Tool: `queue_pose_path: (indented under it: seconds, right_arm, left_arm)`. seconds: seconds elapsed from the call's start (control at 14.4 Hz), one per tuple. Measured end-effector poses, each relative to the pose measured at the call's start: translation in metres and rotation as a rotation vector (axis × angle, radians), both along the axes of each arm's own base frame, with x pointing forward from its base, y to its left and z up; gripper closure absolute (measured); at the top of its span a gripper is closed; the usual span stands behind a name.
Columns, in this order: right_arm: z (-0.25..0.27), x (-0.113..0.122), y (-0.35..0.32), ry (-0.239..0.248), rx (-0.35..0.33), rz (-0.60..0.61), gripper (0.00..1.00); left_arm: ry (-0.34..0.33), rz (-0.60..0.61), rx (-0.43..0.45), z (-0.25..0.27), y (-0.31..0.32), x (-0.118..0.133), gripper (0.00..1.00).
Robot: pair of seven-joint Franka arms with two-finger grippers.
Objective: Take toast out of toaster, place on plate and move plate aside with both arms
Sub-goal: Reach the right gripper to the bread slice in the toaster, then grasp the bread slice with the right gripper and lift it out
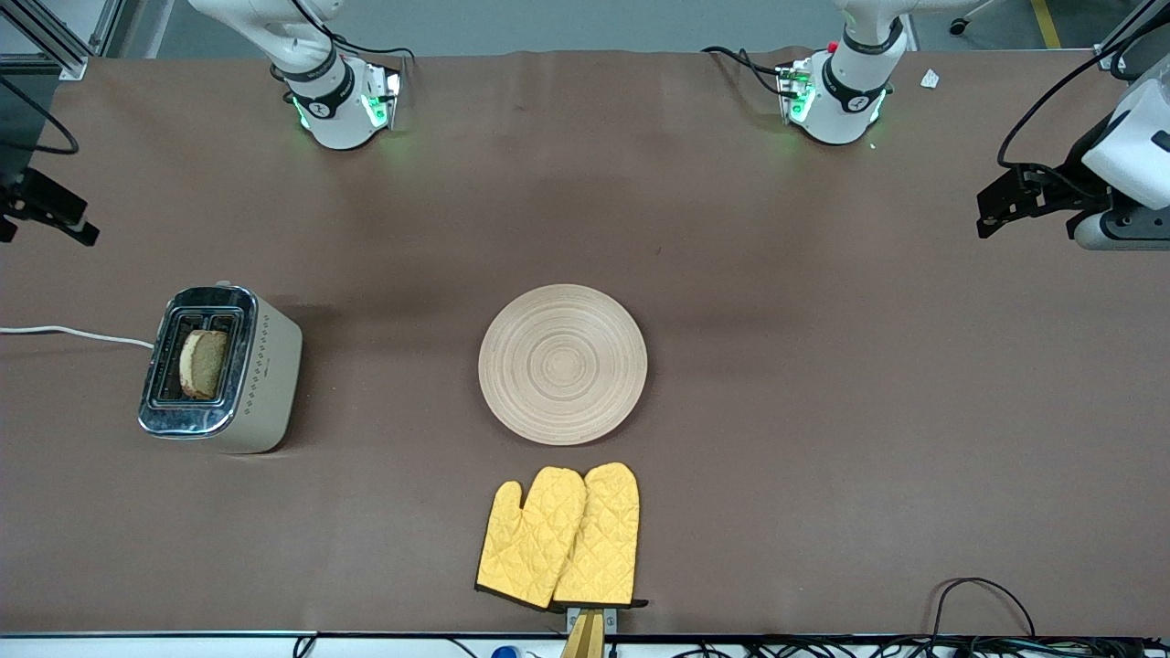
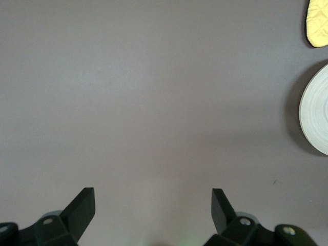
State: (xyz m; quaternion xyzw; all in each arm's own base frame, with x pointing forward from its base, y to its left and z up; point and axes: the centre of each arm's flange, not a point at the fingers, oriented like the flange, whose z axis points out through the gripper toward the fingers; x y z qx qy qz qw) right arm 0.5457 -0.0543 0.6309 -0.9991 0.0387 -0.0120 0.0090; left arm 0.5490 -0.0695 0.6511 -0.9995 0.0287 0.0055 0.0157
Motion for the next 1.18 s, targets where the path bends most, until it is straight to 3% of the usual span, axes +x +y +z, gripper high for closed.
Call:
queue_pose_path:
  seconds: [0.28, 0.49, 0.9, 1.04, 1.18]
  right_arm:
    - [-0.098, 0.048, -0.014, 0.103, 0.006, -0.018, 0.0]
    - [-0.171, 0.077, -0.027, 0.153, 0.009, -0.035, 0.0]
    - [-0.244, 0.094, -0.032, 0.223, 0.016, -0.04, 0.04]
    - [-0.247, 0.094, -0.03, 0.229, 0.017, -0.037, 0.19]
    - [-0.247, 0.094, -0.029, 0.233, 0.018, -0.035, 0.44]
  left_arm:
    - [-0.009, 0.002, -0.001, 0.004, 0.001, 0.0, 0.0]
    - [-0.014, 0.006, -0.002, 0.005, 0.002, 0.001, 0.0]
    - [-0.013, 0.039, -0.003, 0.0, 0.02, 0.007, 0.0]
    - [-0.026, 0.042, -0.004, 0.001, 0.022, 0.009, 0.0]
    - [-0.032, 0.04, -0.006, -0.001, 0.021, 0.012, 0.0]
